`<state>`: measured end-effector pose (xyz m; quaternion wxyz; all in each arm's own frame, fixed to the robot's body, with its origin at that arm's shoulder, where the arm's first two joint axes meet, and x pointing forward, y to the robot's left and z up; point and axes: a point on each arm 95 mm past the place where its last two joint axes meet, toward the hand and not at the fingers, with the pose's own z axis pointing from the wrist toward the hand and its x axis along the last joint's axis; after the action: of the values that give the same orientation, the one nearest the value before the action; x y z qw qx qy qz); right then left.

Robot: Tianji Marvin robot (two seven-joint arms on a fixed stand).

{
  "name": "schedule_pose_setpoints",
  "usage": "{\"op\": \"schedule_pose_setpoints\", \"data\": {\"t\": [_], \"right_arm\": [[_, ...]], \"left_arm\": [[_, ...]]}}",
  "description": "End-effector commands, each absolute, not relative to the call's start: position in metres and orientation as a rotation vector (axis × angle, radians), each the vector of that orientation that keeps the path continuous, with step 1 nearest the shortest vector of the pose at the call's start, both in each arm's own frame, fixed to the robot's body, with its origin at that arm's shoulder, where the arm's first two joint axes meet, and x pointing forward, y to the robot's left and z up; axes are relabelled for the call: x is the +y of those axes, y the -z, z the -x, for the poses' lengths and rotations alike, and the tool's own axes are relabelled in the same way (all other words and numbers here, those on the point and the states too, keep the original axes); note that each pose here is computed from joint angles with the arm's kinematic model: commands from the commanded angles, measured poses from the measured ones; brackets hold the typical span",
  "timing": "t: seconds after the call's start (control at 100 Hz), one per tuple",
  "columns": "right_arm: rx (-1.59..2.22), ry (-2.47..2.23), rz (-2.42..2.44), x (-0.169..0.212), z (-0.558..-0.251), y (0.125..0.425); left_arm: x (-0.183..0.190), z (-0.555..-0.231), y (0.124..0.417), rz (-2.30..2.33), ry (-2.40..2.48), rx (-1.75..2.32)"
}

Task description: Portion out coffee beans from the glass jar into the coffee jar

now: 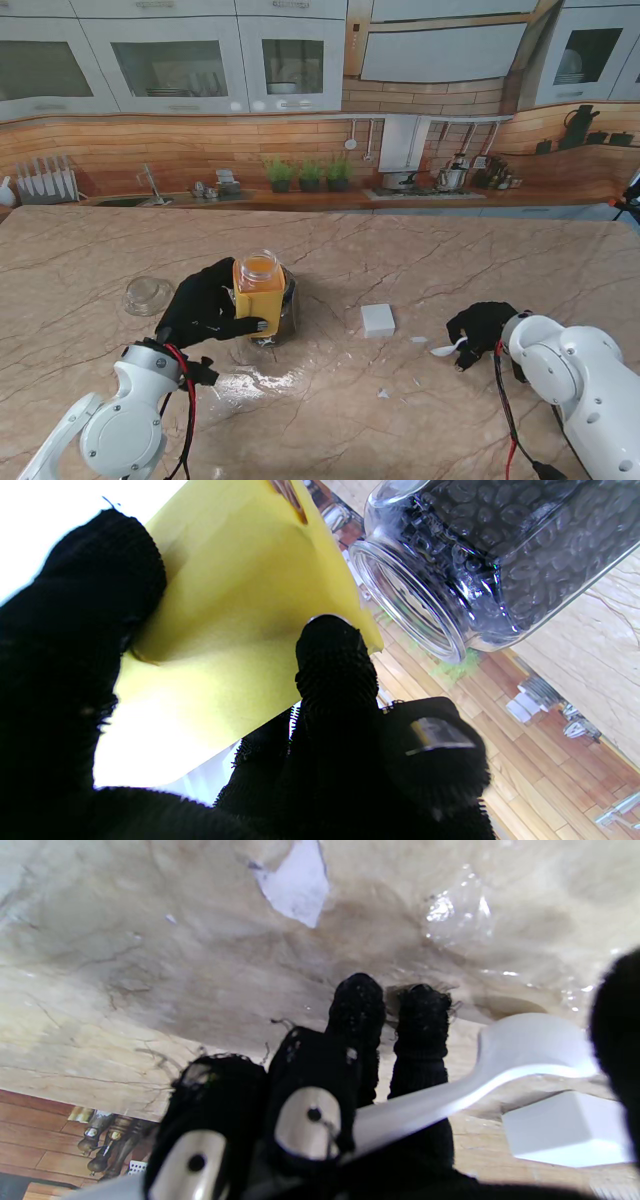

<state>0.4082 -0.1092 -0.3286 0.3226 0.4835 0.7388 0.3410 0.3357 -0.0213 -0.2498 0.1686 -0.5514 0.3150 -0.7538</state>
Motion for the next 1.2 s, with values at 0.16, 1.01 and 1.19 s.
{"op": "schedule_pose_setpoints", "data": {"t": [0.16,1.01,1.19], "right_arm": [[1.963,-0.885,-1.283,-0.1102,-0.3979,0.3451],[1.968,-0.917,-1.259,-0.1132,-0.3985,0.3401],[1.923,-0.940,-1.342,-0.1113,-0.3980,0.3417]], "left_arm": [[-0.0222,-0.3334,0.2510,1.577,2.143,0.889],[-0.0206,-0.3350,0.2489,1.565,2.140,0.881],[-0.0207,-0.3349,0.2493,1.567,2.138,0.886]]}}
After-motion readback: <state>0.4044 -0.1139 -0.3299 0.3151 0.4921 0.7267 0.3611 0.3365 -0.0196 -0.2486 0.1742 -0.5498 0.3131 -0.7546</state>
